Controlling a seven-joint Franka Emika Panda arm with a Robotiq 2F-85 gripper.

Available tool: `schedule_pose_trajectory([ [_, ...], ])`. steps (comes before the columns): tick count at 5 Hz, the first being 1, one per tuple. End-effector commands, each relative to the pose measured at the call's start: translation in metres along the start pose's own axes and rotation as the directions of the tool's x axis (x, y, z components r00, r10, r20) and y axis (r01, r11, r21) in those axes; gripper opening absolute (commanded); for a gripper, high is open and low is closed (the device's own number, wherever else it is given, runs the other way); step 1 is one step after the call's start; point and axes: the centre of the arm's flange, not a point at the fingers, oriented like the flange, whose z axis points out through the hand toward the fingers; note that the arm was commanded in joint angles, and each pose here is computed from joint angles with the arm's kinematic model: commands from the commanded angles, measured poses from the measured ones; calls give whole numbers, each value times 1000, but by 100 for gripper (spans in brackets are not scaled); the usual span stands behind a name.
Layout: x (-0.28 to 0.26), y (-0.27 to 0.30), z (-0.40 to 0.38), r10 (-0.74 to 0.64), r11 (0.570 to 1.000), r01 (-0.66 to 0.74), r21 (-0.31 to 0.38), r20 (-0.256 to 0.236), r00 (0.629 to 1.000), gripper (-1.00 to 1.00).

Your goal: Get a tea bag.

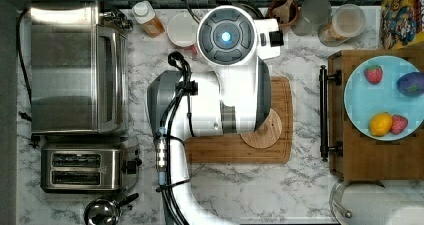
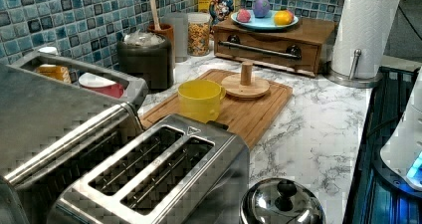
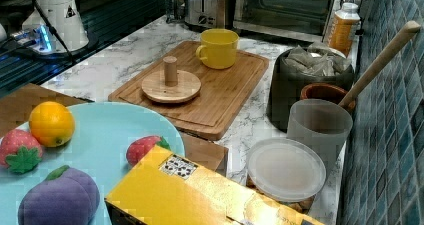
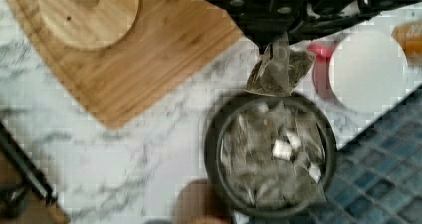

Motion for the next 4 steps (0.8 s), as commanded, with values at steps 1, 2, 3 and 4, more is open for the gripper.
schedule_pose_trajectory([
  [1, -64, 25, -2, -131, 991, 131, -1, -4, 991, -100],
  [2, -64, 25, -2, -131, 991, 131, -1, -4, 991, -100],
  [3, -64, 25, -2, -131, 991, 131, -1, -4, 991, -100],
  [4, -64, 25, -2, -131, 991, 131, -1, -4, 991, -100],
])
